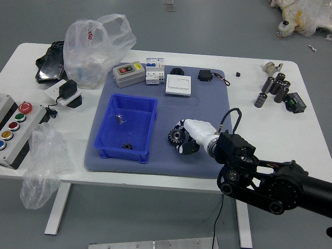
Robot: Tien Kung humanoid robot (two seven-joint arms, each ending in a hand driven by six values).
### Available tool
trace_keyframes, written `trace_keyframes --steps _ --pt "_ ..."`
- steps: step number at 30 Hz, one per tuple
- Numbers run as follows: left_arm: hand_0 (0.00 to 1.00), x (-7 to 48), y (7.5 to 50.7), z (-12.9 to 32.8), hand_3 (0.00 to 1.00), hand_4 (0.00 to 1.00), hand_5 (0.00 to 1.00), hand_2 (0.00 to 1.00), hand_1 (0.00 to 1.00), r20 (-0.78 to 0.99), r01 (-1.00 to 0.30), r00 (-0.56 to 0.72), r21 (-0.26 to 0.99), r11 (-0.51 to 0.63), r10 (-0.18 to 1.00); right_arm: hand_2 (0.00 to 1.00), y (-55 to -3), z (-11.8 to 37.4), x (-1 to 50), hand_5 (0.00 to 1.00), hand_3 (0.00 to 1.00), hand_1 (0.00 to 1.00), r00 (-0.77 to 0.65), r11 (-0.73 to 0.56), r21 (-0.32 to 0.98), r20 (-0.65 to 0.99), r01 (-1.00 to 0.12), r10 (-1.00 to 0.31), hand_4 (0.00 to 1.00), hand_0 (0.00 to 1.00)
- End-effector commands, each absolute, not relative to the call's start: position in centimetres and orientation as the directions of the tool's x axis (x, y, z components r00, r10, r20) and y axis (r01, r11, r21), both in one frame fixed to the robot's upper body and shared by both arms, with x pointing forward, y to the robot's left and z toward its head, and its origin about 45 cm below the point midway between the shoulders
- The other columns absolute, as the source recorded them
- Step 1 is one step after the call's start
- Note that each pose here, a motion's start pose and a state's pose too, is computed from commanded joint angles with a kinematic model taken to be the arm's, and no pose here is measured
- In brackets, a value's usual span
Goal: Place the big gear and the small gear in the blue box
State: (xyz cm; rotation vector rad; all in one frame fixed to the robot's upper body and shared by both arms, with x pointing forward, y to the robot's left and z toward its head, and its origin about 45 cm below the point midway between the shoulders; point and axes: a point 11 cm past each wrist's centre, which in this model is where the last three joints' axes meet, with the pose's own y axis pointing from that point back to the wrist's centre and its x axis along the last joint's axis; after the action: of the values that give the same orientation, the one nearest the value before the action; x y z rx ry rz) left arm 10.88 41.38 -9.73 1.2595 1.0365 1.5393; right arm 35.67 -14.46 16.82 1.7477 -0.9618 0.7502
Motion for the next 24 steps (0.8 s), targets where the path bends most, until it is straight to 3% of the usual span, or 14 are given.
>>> trace_keyframes --steps 9,15,24 --pt "0.657 10.7 41.4 -9.8 0.747 0.726 0.658 0.589 0.593 0.264 -0.111 -0.108 0.955 -0.276 0.958 0.616 -12.4 21.2 38.8 0.114 0.648 0.506 0.349 -0.241 0.291 0.901 -0.926 -0.256 0.458 0.347" --pt "0.657 10.8 41.5 -9.7 0.747 0.731 0.661 0.589 0.593 0.266 -0.11 -0.105 0.954 -0.277 0.958 0.631 -8.4 23.0 39.2 0.135 0.649 0.545 0.283 -0.377 0.171 0.921 -0.91 -0.266 0.46 0.382" --pt "0.657 11.0 41.6 -9.6 0.747 0.734 0.663 0.589 0.593 0.268 -0.112 -0.104 0.954 -0.279 0.958 0.687 -5.7 21.4 38.1 0.168 0.647 0.578 0.319 -0.516 0.186 0.93 -0.836 -0.183 0.454 0.403"
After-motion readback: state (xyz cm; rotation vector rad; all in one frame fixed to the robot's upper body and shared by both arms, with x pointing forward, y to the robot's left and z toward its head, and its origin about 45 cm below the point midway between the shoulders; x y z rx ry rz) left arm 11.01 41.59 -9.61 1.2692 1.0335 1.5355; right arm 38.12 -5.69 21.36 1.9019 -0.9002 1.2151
